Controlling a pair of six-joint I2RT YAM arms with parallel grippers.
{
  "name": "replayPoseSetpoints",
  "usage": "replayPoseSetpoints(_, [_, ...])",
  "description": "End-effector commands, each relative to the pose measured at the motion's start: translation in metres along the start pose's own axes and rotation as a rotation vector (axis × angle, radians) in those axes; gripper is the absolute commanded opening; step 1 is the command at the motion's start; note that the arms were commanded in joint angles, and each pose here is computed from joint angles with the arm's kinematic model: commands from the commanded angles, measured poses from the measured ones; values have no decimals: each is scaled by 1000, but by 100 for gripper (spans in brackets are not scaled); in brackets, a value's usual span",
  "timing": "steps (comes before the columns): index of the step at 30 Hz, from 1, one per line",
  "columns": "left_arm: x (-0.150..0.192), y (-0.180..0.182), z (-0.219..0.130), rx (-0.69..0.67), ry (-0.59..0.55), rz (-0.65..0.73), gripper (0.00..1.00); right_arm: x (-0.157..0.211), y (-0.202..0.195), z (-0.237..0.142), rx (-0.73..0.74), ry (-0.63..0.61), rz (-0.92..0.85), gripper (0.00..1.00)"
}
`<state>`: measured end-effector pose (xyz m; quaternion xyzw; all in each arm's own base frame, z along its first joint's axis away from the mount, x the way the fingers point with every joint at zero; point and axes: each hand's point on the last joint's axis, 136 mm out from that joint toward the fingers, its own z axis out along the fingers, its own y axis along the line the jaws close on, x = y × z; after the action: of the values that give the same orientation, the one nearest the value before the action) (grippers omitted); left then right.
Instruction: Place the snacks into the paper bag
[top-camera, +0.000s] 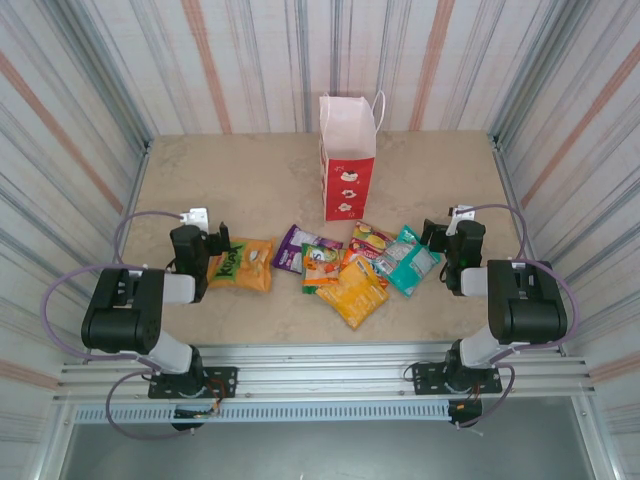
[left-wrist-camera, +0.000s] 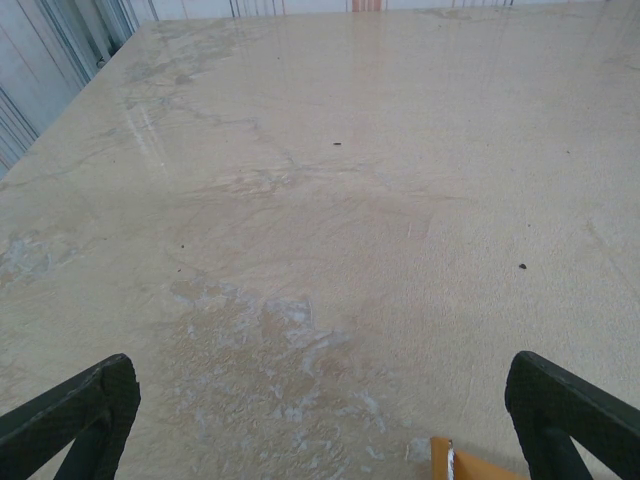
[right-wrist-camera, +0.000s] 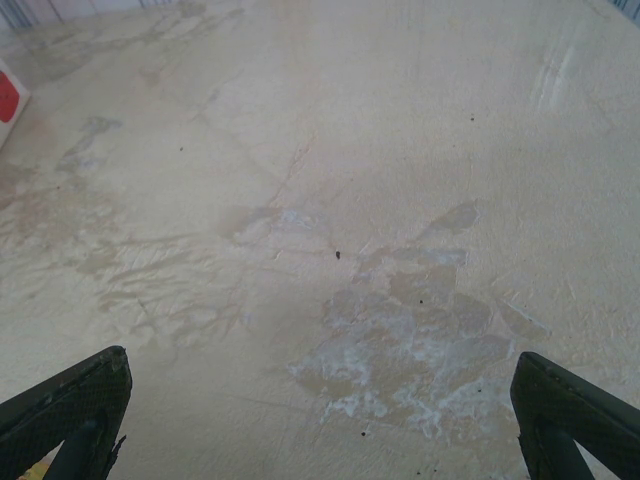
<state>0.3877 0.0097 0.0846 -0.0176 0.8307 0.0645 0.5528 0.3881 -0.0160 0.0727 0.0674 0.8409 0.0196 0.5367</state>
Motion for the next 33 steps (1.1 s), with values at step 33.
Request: replayPoseSetpoints(33, [-101,-134,-111,549,321,-54,83,-41,42,-127,-112,683,229,97])
